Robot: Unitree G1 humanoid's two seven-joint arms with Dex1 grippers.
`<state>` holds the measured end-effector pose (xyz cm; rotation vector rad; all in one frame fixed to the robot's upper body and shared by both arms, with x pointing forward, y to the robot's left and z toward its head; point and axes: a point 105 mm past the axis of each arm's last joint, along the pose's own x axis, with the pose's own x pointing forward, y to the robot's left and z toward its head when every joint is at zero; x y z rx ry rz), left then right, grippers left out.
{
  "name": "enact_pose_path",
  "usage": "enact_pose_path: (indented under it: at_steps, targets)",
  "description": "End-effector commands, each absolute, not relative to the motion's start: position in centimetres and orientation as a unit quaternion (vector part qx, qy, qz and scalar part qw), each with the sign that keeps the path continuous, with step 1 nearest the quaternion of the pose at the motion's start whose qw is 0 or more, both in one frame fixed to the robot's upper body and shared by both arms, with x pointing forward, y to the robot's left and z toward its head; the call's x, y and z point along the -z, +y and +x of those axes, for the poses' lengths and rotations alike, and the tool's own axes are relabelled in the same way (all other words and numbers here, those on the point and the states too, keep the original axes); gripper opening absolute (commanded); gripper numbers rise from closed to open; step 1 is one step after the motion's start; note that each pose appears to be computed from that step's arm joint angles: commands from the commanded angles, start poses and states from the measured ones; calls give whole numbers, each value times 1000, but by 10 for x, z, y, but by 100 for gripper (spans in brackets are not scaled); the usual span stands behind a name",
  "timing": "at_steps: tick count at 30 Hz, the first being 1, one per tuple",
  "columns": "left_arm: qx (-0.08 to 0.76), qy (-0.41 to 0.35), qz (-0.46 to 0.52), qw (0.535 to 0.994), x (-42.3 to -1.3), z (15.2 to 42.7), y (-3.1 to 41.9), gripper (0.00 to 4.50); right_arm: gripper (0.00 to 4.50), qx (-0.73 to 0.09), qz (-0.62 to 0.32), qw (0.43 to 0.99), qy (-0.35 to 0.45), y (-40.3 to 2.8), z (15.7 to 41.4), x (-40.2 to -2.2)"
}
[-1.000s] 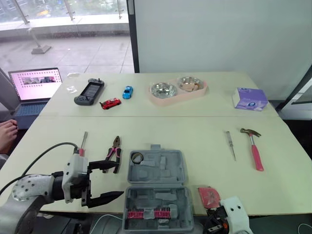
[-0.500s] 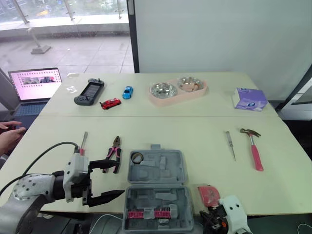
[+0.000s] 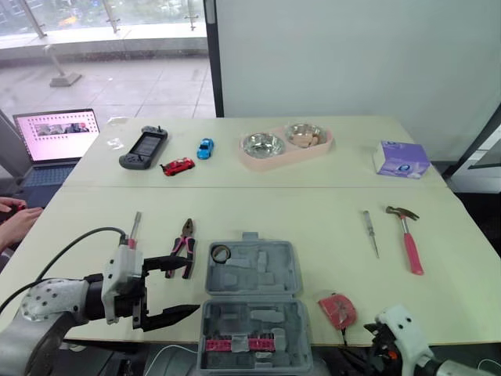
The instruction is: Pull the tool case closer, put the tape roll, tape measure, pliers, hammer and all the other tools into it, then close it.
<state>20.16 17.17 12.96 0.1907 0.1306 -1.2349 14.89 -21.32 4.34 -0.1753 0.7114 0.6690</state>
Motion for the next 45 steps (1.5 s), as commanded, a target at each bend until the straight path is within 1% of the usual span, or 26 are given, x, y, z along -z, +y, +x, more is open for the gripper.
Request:
enact_pose_path:
  at_steps: [1, 3, 5, 6, 10, 12, 14, 17, 21, 26, 31, 34, 35, 36, 41, 43, 45]
  targets:
    - [578, 52, 101, 808, -137, 204, 172, 450, 444, -449, -174, 832, 276, -220, 165, -74]
    - [579, 52, 102, 807, -138, 206, 172, 450, 444, -506, -238, 789, 254, -228, 177, -82]
    - [580, 52, 104, 806, -139, 207, 172, 450, 444, -567, -317, 722, 237, -237, 193, -87]
    - [581, 52, 105, 805, -139, 208, 173, 450, 444, -591, -343, 693, 231, -240, 201, -89]
    - [582, 52, 107, 805, -140, 209, 173, 450, 444, -657, -398, 604, 211, -241, 221, -88]
    - [580, 52, 110, 806, -141, 206, 173, 450, 444, -690, -431, 543, 205, -235, 231, -76]
    - [578, 52, 110, 807, -142, 203, 173, 450, 444, -708, -455, 506, 190, -227, 238, -68]
    - [579, 53, 112, 806, -142, 200, 173, 450, 444, -719, -459, 491, 177, -216, 245, -63]
    - [590, 51, 120, 797, -142, 194, 170, 450, 444, -730, -459, 478, 170, -204, 249, -56]
    - [595, 50, 124, 793, -139, 191, 169, 450, 444, -734, -455, 471, 180, -201, 253, -51]
    - [593, 49, 127, 793, -138, 190, 171, 450, 444, -739, -448, 468, 186, -201, 251, -45]
    - [590, 48, 128, 796, -138, 190, 171, 450, 362, -739, -442, 474, 184, -200, 251, -43]
    - [589, 48, 128, 796, -138, 190, 172, 450, 319, -739, -440, 475, 183, -199, 251, -43]
    - [588, 49, 128, 797, -138, 190, 172, 450, 289, -739, -440, 477, 182, -199, 251, -43]
    - [583, 49, 129, 801, -138, 192, 176, 450, 289, -734, -438, 489, 172, -198, 255, -48]
    - [577, 49, 131, 805, -138, 194, 178, 450, 289, -727, -425, 512, 171, -198, 259, -58]
    - [567, 50, 133, 812, -138, 197, 183, 450, 289, -713, -385, 555, 190, -194, 262, -77]
